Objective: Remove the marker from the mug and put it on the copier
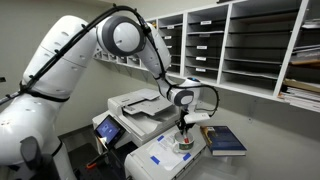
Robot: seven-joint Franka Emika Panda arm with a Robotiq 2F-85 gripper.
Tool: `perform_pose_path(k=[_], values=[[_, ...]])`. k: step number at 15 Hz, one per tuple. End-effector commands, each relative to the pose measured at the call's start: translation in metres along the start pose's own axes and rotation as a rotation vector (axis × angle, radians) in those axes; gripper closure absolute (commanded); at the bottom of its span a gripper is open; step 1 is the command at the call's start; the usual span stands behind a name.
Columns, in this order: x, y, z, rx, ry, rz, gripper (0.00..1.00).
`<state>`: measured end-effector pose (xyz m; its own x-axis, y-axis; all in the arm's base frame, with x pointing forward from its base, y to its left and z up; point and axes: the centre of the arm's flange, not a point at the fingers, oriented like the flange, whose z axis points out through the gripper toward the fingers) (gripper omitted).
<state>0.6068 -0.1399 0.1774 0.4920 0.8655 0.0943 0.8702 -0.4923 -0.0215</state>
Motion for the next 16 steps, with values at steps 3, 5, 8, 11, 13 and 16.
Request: perform_pose_path(k=[3,5,8,11,13,16], values=[[0.013,-0.028,-0.073,0.038,-0.128,0.088,0.94],[0.026,-0.044,-0.093,0.074,-0.226,0.138,0.94],[0.058,-0.077,-0.092,0.129,-0.304,0.109,0.94],[0.091,-0.112,-0.058,0.202,-0.34,-0.006,0.94],[0.105,-0.133,-0.034,0.208,-0.351,-0.063,0.94],[0.112,-0.145,-0.011,0.142,-0.42,0.023,0.94]])
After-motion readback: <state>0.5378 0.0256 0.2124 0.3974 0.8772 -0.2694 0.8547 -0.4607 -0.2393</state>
